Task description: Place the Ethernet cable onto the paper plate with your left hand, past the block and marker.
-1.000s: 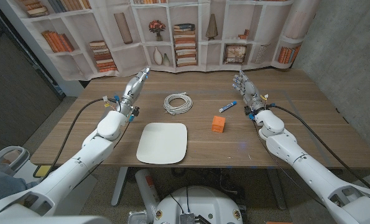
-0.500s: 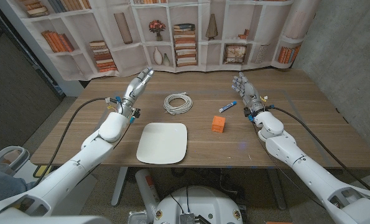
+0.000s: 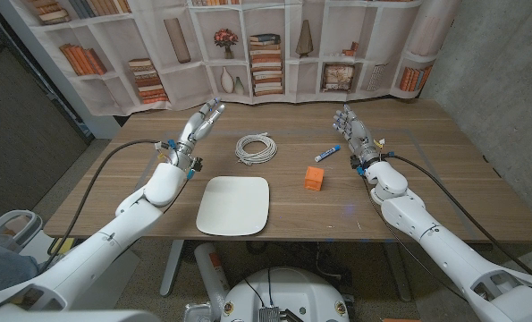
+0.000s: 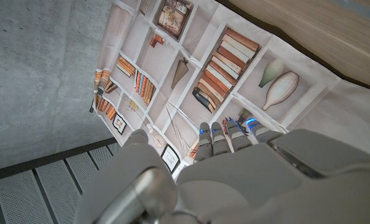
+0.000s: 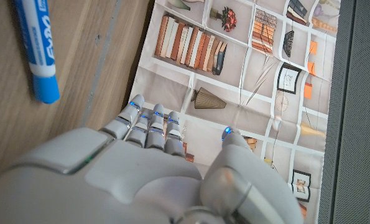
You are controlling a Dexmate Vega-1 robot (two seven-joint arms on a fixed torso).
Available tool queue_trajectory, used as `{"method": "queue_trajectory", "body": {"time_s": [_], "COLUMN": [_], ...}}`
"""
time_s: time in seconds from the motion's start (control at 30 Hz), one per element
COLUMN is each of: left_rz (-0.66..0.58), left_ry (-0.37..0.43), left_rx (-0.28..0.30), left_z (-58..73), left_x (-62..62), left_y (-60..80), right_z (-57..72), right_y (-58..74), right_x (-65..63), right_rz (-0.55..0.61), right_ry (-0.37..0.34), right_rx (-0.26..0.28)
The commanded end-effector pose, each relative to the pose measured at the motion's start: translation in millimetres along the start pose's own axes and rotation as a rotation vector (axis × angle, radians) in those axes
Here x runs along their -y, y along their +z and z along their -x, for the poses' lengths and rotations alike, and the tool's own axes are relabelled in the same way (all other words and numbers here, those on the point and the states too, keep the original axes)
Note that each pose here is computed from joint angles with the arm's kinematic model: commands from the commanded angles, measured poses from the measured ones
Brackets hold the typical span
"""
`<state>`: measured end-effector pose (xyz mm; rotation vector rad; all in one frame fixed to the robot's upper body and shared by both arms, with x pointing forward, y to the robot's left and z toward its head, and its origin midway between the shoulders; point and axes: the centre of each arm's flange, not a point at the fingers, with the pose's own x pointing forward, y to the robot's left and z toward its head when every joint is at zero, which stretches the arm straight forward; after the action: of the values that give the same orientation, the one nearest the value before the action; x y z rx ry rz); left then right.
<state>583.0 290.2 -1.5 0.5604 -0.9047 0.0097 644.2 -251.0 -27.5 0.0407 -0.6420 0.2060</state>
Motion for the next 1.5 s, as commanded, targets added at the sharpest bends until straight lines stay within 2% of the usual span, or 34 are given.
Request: {"method": "queue_trajectory", "body": {"time_s": [0.03, 0.93, 1.5], "left_rz": [-0.095, -0.292, -0.376], "left_ry": [0.008, -0.015, -0.067], "left_rx": [0.001, 0.001, -0.009], "left_z": [4.3, 2.6, -1.3], "left_x": [-0.2, 2.1, 13.7], "left_y": [6.8, 22.3, 29.3], "right_z": [-3.8, -7.7, -8.1], "right_y": [0.3, 0.8, -0.7], "right_x": [-0.4, -6.0, -6.8], "right_rz": [-0.008, -0.016, -0.028], "right_ry": [0.006, 0.014, 0.008], "right_rx": [0.004, 0.014, 0.024]}}
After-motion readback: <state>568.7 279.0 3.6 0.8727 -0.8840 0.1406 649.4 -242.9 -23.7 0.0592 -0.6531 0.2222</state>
